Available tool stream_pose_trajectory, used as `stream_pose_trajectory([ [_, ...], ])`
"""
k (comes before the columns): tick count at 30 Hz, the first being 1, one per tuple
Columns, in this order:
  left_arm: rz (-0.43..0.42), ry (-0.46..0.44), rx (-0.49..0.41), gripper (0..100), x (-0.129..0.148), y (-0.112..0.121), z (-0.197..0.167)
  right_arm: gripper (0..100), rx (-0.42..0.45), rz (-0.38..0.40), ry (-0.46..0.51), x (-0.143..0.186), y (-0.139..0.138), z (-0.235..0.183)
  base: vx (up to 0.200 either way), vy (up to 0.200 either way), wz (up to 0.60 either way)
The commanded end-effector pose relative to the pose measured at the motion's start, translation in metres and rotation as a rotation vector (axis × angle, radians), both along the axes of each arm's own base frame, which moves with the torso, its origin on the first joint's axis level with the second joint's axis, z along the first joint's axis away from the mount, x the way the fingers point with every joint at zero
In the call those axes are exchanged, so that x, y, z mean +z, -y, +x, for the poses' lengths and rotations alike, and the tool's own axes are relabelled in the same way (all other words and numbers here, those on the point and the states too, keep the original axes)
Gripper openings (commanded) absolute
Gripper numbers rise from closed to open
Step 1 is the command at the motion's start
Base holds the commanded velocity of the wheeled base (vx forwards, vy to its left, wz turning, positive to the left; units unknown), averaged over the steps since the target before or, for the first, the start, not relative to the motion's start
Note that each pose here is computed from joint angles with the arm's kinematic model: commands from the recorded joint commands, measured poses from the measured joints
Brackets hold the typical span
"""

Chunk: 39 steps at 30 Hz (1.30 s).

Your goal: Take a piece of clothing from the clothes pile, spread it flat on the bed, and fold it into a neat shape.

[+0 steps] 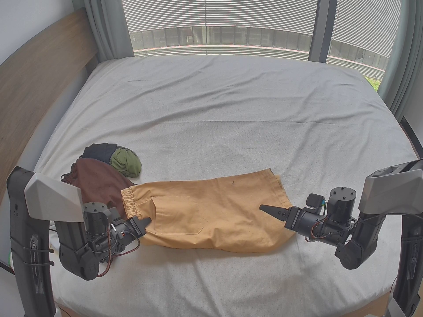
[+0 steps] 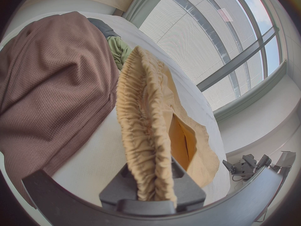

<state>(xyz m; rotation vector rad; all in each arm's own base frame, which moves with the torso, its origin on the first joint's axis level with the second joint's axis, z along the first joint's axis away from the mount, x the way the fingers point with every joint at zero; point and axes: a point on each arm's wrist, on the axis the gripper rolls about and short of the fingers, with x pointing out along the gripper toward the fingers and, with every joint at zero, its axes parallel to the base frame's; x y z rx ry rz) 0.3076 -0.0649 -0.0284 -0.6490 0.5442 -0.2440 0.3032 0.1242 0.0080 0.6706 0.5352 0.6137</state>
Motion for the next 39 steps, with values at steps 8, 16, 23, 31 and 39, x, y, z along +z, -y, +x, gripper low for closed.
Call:
stream_pose_trajectory([
  [8,0.048,0.008,0.004,0,0.005,-0.016,-0.007,100,0.003,-0.001,-0.003,-0.001,-0.001,0.0,0.0,0.0,0.0],
  [16,0.033,0.065,-0.044,0,0.021,0.0,-0.007,100,0.001,-0.001,-0.003,-0.001,0.0,0.0,0.0,0.0,0.0],
  [23,0.023,0.114,-0.103,0,0.03,0.022,-0.005,100,-0.005,0.0,-0.001,-0.001,0.002,0.001,0.0,0.0,0.0],
  [31,0.013,0.143,-0.165,0,0.033,0.044,-0.005,100,-0.016,0.001,0.003,0.0,0.005,0.003,0.0,0.0,0.0],
  [39,0.011,0.15,-0.199,0,0.034,0.059,0.0,100,-0.016,0.002,0.001,0.0,0.005,0.002,0.0,0.0,0.0],
])
